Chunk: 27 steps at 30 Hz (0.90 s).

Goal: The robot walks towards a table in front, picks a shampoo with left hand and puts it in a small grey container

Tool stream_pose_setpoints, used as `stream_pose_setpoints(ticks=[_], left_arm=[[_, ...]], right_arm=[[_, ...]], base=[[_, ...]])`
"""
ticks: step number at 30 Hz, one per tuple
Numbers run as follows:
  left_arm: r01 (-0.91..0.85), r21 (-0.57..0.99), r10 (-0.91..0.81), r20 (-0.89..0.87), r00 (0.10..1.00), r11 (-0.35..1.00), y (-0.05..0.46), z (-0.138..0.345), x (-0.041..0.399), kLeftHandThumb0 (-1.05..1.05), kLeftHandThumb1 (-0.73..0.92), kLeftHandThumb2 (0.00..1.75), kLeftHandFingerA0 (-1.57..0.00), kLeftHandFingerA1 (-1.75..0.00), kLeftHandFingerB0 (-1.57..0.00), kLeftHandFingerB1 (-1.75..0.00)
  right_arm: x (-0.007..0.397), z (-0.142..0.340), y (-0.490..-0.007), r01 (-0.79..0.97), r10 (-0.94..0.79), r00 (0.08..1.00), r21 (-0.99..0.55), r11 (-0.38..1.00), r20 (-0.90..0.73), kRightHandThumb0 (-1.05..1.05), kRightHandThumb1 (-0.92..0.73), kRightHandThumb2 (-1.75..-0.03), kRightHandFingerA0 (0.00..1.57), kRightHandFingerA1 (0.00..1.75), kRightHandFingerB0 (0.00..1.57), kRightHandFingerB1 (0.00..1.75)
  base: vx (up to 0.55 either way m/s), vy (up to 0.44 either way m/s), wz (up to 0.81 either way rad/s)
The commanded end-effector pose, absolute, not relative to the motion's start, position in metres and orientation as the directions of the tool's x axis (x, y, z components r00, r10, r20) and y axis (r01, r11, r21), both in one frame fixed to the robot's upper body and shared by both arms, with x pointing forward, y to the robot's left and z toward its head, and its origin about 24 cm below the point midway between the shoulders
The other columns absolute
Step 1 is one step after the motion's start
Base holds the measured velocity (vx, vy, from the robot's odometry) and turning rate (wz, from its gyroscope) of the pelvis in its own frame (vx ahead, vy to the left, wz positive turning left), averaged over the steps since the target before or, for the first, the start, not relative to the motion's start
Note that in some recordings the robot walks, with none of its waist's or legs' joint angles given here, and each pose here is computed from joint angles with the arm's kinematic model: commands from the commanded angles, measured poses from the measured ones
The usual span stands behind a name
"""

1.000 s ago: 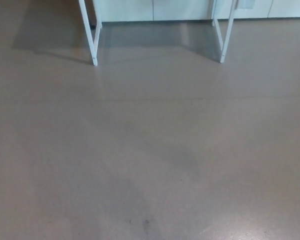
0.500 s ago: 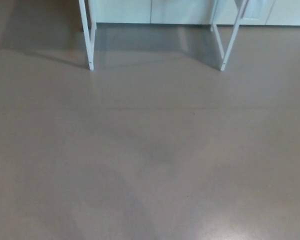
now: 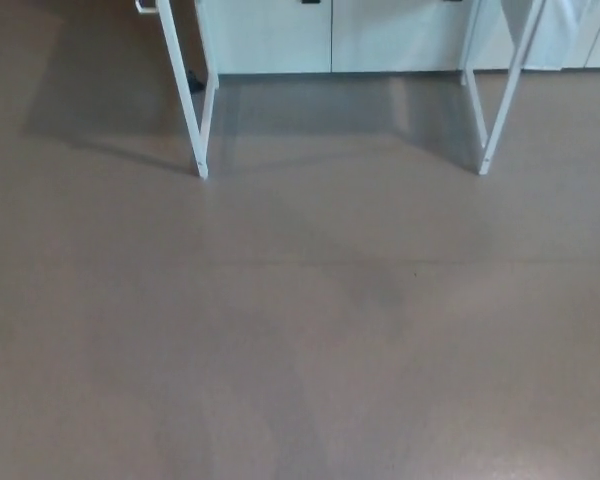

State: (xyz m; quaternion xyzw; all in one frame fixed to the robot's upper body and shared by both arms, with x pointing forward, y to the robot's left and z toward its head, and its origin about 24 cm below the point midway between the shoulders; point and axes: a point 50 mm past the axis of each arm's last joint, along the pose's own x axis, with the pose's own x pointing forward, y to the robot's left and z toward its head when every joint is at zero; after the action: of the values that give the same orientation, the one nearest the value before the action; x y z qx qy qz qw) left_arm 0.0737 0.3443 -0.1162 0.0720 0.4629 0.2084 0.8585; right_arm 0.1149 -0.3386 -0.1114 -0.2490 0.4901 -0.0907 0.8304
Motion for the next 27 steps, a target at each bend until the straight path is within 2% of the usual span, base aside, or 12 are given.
stream_pose_setpoints(ticks=[1,9,16,17,23,27], left_arm=[[-0.239,0.371,0.441,-0.755,0.485,0.897,0.351,-0.113,0.063,-0.31,0.61,0.58,-0.61,-0.48,-0.43,-0.35],[-0.256,0.371,0.45,-0.765,0.462,0.893,0.352,-0.114,0.05,-0.27,0.6,0.58,-0.59,-0.45,-0.5,-0.38],[-0.274,0.364,0.453,-0.772,0.445,0.89,0.353,-0.115,0.044,-0.26,0.61,0.59,-0.57,-0.42,-0.48,-0.38],[-0.251,0.378,0.453,-0.775,0.441,0.891,0.353,-0.115,0.039,-0.29,0.61,0.58,-0.57,-0.44,-0.5,-0.38],[-0.237,0.396,0.462,-0.772,0.436,0.887,0.353,-0.114,0.038,-0.32,0.61,0.59,-0.59,-0.48,-0.53,-0.38],[-0.275,0.372,0.46,-0.776,0.432,0.887,0.356,-0.113,0.035,-0.26,0.59,0.58,-0.55,-0.44,-0.52,-0.38]], right_arm=[[0.107,-0.113,-0.339,-0.119,-0.378,0.483,-0.487,0.865,-0.79,-0.25,-0.63,-0.59,0.69,0.45,0.52,0.39],[0.101,-0.117,-0.336,-0.167,-0.362,0.47,-0.484,0.859,-0.805,-0.26,-0.63,-0.58,0.75,0.48,0.54,0.4],[0.098,-0.118,-0.335,-0.202,-0.351,0.462,-0.482,0.853,-0.815,-0.28,-0.64,-0.59,0.72,0.47,0.53,0.39],[0.093,-0.119,-0.334,-0.203,-0.353,0.459,-0.483,0.852,-0.816,-0.35,-0.56,-0.75,0.66,0.56,0.5,0.49],[0.092,-0.119,-0.334,-0.206,-0.344,0.469,-0.479,0.853,-0.813,-0.34,-0.56,-0.75,0.68,0.58,0.5,0.5],[0.088,-0.121,-0.332,-0.208,-0.336,0.463,-0.469,0.858,-0.82,-0.35,-0.56,-0.76,0.68,0.57,0.51,0.5]], base=[[0.29,0.086,-0.27],[0.54,0.105,-0.15],[0.4,0.036,0.11],[0.39,-0.089,0.2],[0.47,-0.104,0.44],[0.34,-0.027,0.01]])
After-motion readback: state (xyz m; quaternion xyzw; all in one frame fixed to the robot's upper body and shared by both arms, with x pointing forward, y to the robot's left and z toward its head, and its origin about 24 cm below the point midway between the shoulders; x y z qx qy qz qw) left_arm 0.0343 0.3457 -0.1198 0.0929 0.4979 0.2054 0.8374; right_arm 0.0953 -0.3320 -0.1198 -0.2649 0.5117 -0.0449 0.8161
